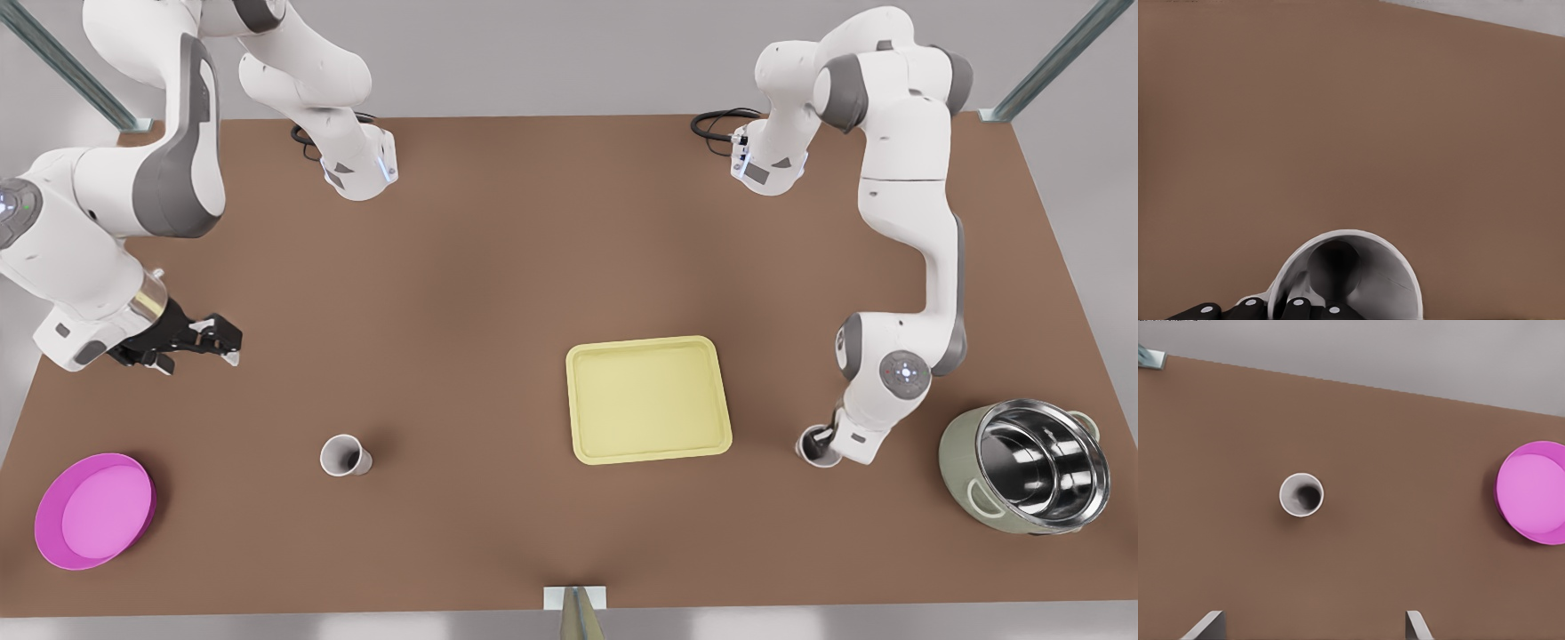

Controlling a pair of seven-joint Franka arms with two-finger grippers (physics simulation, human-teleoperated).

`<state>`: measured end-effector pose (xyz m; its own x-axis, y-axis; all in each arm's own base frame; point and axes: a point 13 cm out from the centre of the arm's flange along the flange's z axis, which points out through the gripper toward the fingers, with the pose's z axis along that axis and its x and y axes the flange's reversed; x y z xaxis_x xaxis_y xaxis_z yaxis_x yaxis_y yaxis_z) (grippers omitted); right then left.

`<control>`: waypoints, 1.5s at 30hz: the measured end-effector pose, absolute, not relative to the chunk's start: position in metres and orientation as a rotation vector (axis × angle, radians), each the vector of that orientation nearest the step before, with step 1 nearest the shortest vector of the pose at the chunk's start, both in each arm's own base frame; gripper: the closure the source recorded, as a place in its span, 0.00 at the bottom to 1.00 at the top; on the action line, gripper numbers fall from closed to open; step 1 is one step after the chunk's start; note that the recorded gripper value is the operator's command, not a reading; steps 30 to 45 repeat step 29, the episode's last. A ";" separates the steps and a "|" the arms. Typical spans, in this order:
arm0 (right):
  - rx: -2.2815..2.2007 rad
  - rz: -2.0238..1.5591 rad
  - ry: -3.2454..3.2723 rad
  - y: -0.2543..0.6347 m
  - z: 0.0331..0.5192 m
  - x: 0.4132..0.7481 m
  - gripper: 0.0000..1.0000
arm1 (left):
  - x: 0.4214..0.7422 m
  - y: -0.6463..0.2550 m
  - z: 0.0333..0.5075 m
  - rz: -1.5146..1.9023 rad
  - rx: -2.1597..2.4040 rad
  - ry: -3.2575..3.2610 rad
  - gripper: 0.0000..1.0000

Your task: Use the left arm to pick up the white IKEA cup from the tray and place it on the middle-left position; use the right arm to pick up the white IKEA cup from the tray and place it on the middle-right position

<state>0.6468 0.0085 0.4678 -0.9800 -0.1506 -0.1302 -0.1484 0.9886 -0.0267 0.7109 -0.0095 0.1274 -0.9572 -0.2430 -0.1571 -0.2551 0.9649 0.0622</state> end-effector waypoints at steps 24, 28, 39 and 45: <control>-0.136 -0.027 2.963 -0.007 0.471 0.661 0.00 | 0.756 -0.047 0.347 0.002 -0.124 2.719 0.00; -0.132 -0.027 2.965 -0.007 0.470 0.662 0.00 | 0.705 -0.087 0.500 -0.036 -0.055 2.802 0.00; -0.131 -0.027 2.965 -0.007 0.470 0.662 0.00 | 0.687 -0.089 0.504 -0.035 -0.050 2.858 0.00; -0.131 -0.027 2.965 -0.007 0.470 0.662 0.00 | 0.687 -0.089 0.504 -0.035 -0.050 2.858 0.00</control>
